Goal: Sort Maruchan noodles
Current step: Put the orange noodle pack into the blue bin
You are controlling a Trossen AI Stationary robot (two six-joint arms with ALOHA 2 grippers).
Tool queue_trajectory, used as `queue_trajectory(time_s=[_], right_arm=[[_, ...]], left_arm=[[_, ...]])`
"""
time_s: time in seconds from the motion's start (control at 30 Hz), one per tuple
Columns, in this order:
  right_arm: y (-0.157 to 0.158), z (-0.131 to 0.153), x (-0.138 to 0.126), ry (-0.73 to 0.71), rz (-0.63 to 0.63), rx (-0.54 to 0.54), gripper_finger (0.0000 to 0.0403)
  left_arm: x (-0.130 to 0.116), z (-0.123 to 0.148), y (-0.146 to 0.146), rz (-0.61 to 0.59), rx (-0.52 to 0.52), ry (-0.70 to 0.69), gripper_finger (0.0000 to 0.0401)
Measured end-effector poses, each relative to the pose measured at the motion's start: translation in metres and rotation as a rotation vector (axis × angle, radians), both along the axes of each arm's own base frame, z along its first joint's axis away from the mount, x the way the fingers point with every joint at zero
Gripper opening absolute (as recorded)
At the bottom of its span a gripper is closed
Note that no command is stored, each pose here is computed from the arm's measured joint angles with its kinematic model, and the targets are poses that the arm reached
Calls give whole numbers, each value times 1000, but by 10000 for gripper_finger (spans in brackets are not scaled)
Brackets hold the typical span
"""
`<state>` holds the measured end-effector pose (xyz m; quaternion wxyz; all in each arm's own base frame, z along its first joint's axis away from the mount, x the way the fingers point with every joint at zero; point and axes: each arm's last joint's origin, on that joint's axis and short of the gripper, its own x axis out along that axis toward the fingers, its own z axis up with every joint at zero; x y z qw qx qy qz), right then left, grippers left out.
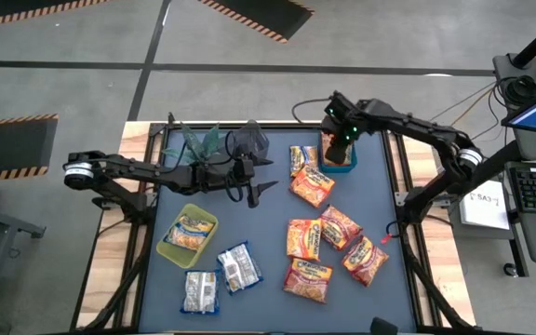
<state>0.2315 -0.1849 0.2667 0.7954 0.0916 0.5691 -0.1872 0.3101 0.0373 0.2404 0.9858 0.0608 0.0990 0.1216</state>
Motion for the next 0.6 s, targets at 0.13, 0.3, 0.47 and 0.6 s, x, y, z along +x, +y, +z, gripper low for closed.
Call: queue_trajectory(time_s=[0.13, 0.3, 0.47, 0.6], right_arm=[[5, -36, -6, 23, -4, 21, 11], [6, -70, -11, 66, -40, -13, 9], [3, -88, -13, 113, -81, -102, 9], [0, -94, -11, 71, -95, -159, 9]], left_arm=[[0, -1, 0, 1, -7, 10, 276], [0, -2, 0, 1, -8, 15, 276], [0, -2, 0, 1, -8, 15, 276], [0, -2, 0, 1, -8, 19, 276]])
